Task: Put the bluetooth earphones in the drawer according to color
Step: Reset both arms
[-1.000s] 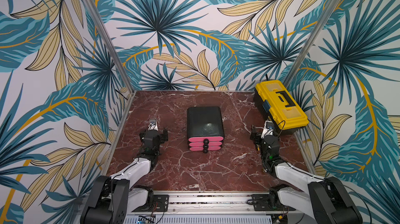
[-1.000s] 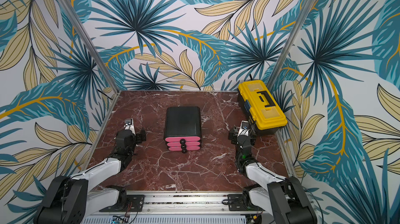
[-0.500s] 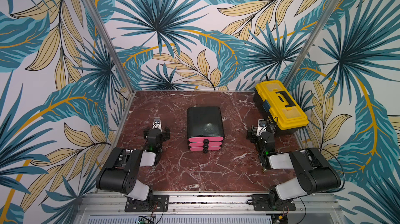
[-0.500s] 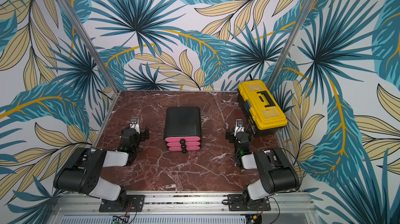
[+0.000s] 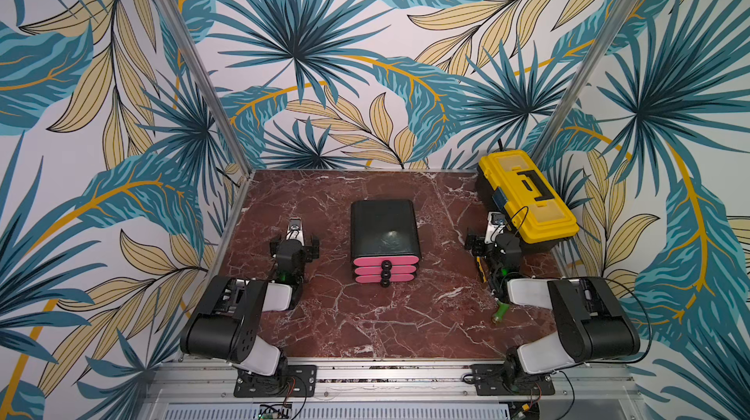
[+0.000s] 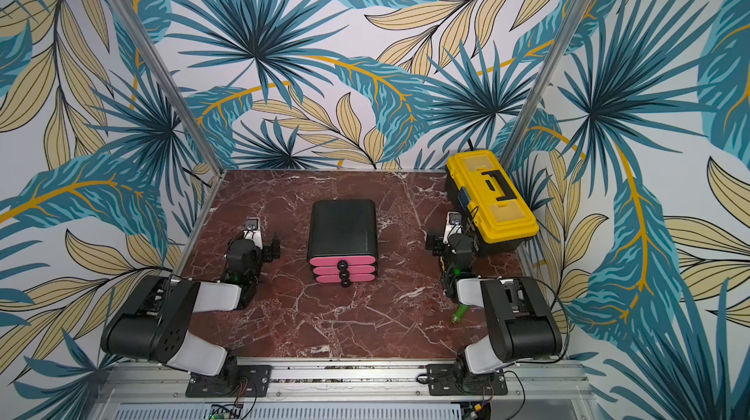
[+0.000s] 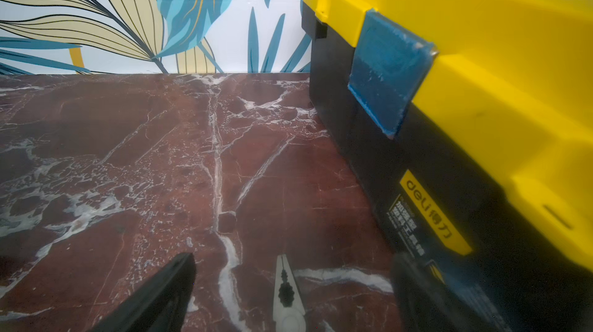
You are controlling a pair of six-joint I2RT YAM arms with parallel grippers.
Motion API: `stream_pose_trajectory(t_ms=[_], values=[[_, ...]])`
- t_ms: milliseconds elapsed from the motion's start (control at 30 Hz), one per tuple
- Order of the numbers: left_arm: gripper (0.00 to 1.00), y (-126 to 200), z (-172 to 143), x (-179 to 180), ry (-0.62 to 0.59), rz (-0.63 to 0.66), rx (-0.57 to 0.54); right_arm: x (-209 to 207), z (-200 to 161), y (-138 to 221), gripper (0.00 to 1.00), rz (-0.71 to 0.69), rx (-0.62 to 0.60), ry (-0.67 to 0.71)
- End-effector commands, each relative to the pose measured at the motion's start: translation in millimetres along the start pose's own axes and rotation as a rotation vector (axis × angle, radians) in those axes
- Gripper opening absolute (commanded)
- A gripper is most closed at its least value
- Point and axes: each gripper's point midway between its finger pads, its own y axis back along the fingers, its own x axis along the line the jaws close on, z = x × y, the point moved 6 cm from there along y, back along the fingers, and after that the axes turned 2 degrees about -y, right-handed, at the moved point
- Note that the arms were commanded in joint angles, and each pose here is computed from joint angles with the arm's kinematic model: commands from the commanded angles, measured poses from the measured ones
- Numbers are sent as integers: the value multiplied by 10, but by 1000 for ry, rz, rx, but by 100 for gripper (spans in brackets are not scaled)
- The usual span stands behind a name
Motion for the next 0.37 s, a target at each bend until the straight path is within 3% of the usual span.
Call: stream_pose_trajectory(t_ms=[0, 333], values=[[100, -50, 179, 9, 10, 1, -56, -1, -18, 15, 100, 7, 12, -13], [100, -49, 181, 10, 12, 2, -57, 1, -17, 10, 100, 9, 13, -14]])
